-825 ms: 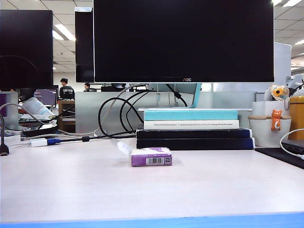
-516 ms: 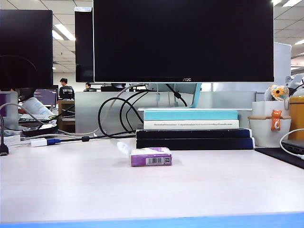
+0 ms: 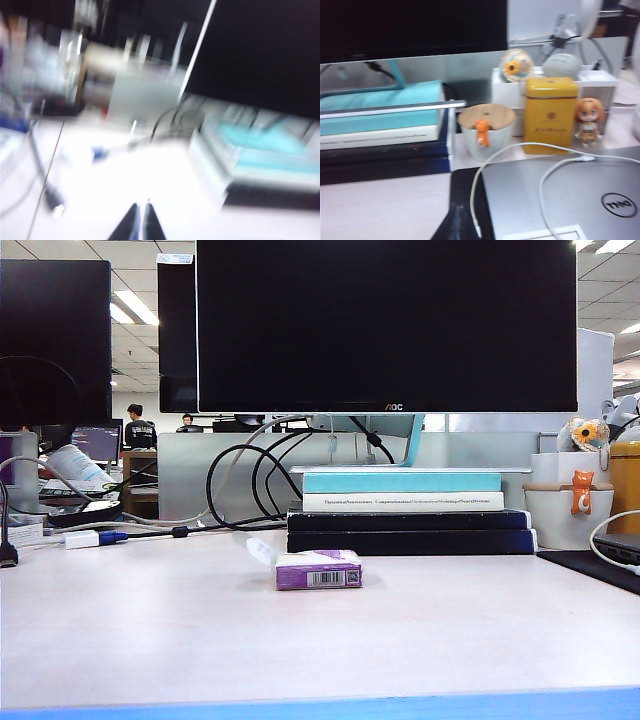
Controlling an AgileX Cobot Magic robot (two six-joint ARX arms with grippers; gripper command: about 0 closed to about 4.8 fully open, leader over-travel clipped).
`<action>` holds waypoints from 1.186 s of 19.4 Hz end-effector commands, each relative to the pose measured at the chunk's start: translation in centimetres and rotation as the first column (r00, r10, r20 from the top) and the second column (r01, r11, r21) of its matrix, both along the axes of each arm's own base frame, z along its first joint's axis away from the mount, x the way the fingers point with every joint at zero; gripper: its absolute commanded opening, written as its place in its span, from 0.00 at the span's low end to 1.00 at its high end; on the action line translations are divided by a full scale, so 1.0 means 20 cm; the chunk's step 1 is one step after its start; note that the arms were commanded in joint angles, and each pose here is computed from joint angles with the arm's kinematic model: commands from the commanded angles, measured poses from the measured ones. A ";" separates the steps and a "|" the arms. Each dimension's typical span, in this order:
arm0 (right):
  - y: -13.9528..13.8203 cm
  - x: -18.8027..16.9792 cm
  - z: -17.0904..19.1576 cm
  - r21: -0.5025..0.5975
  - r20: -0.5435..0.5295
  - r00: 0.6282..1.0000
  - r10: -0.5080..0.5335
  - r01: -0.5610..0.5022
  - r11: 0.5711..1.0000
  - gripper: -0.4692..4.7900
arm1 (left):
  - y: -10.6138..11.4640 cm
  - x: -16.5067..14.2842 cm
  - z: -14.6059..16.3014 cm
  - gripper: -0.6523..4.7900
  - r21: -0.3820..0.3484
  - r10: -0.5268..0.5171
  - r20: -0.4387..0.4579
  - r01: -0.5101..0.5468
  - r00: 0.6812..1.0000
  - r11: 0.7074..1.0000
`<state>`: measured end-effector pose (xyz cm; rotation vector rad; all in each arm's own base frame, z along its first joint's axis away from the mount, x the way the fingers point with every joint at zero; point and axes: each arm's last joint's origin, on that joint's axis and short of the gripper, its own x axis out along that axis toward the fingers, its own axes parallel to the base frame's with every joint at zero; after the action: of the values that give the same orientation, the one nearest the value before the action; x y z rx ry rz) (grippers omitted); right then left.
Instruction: Pick up a packet of tissues from the table with the left hand, then take a tissue from it with the right hand.
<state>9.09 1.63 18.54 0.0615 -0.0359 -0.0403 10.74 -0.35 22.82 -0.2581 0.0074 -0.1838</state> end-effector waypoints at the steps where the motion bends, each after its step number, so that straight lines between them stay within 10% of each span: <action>1: 0.00 0.02 0.04 0.005 0.023 1.000 0.002 -0.002 1.000 0.09 | -0.01 0.13 0.16 0.17 0.158 -0.095 -0.021 0.097 0.995 0.983; 6: 0.06 0.12 0.14 -0.009 -0.084 0.975 0.204 -0.206 0.979 0.09 | -0.07 0.47 0.30 0.18 0.228 -0.282 -0.171 0.317 0.944 0.921; 9: 0.12 0.27 0.26 -0.009 -0.195 0.943 0.269 -0.276 0.961 0.09 | -0.24 0.58 0.32 0.53 0.385 -0.399 -0.206 0.449 0.894 0.807; 12: 0.18 0.44 0.32 0.028 -0.343 0.864 0.368 -0.382 0.924 0.09 | -0.42 0.59 0.27 0.60 0.571 -0.410 -0.245 0.473 0.878 0.671; 17: 0.27 0.65 0.37 0.021 -0.430 0.706 0.563 -0.616 0.788 0.09 | -0.48 0.60 0.23 0.70 0.454 -0.289 -0.308 0.407 0.906 0.792; 23: 0.38 0.96 0.34 -0.046 -0.643 0.465 0.609 -0.817 0.575 0.11 | -0.49 0.58 0.20 0.70 0.401 -0.367 -0.370 0.503 0.853 0.766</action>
<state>27.60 9.03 25.30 -0.2780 0.5980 0.8132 22.35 -10.12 26.66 0.2353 0.3988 -0.5956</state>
